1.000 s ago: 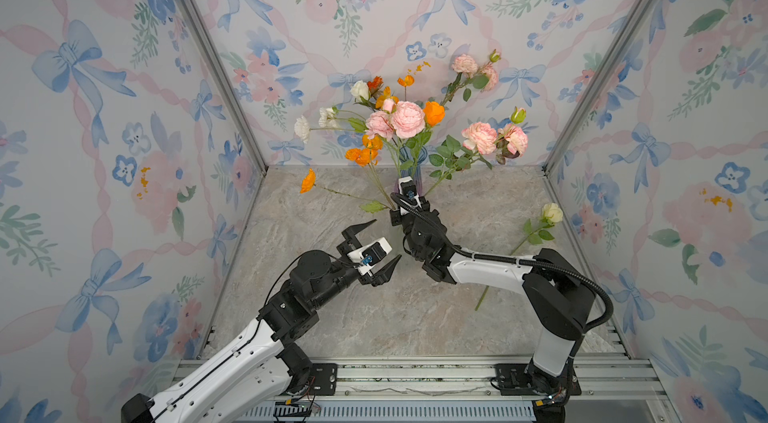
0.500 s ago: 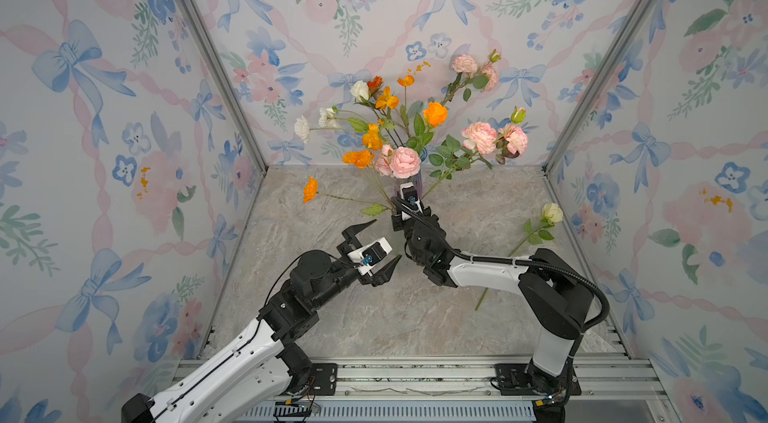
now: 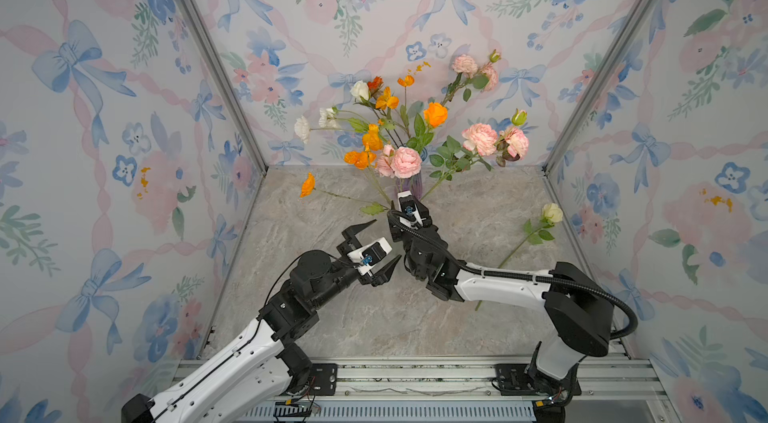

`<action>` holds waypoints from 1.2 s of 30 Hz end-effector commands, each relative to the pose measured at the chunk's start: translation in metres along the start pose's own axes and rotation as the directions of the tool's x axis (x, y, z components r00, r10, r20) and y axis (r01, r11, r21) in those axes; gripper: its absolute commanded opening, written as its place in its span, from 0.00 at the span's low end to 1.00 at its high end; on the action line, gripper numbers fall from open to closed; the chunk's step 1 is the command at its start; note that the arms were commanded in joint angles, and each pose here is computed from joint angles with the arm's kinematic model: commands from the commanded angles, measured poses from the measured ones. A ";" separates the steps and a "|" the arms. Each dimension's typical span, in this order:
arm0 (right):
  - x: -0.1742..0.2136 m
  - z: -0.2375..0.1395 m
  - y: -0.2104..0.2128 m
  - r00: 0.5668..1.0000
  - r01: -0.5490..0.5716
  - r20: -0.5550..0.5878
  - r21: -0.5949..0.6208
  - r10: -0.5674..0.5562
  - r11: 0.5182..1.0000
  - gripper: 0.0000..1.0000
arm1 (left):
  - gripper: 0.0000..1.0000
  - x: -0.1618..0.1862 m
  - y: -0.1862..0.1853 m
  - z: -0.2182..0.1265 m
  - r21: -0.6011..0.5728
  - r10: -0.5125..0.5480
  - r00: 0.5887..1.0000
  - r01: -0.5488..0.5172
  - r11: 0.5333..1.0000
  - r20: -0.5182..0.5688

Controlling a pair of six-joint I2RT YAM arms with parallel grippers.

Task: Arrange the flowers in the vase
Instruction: 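Lower the pink rose stems into the cylinder and open the right gripper, then move the right gripper back to the cream rose on the table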

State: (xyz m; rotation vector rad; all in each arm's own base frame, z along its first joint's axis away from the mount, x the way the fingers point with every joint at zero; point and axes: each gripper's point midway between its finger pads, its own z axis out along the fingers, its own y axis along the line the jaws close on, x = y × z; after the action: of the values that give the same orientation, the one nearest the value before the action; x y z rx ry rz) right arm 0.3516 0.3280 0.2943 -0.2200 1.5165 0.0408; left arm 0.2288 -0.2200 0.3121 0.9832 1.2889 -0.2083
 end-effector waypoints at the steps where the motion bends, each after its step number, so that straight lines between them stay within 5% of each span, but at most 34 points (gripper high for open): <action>1: 0.011 -0.015 -0.038 0.995 0.000 -0.100 0.095 0.010 0.995 0.59 | 0.98 0.003 -0.004 0.001 0.015 -0.014 1.000 0.014 1.000 0.006; 7: 0.012 -0.045 -0.073 0.982 -0.027 -0.186 0.077 0.041 0.997 0.59 | 0.98 0.004 -0.010 0.004 0.046 -0.017 1.000 0.017 0.999 0.004; 10: 0.033 -0.057 -0.121 0.942 -0.032 -0.321 0.189 0.093 0.981 0.57 | 0.98 0.008 -0.030 0.010 0.151 -0.039 0.999 0.037 0.988 0.007; 14: 0.097 -0.083 -0.202 0.812 -0.105 -0.492 0.407 0.315 0.907 0.53 | 0.98 0.012 -0.078 0.027 0.362 -0.105 0.994 0.105 0.926 -0.020; 19: 0.166 -0.104 -0.258 0.614 -0.253 -0.523 0.580 0.592 0.774 0.52 | 0.98 0.024 -0.130 0.031 0.483 -0.041 0.997 0.068 0.873 -0.065; 29: 0.237 -0.092 -0.297 0.394 -0.279 -0.521 0.718 0.757 0.638 0.44 | 0.98 0.029 -0.130 0.031 0.464 -0.002 0.997 0.037 0.885 -0.077; 36: 0.282 -0.078 -0.316 0.321 -0.223 -0.517 0.774 0.794 0.593 0.38 | 0.98 0.030 -0.126 0.031 0.446 0.007 0.997 0.029 0.895 -0.079</action>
State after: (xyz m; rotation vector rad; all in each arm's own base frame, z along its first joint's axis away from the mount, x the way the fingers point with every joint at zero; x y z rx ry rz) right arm 0.3237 -0.0279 0.0430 0.9785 2.5011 -0.0690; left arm 0.1797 -0.3086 0.2169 1.3952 1.3657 -0.5189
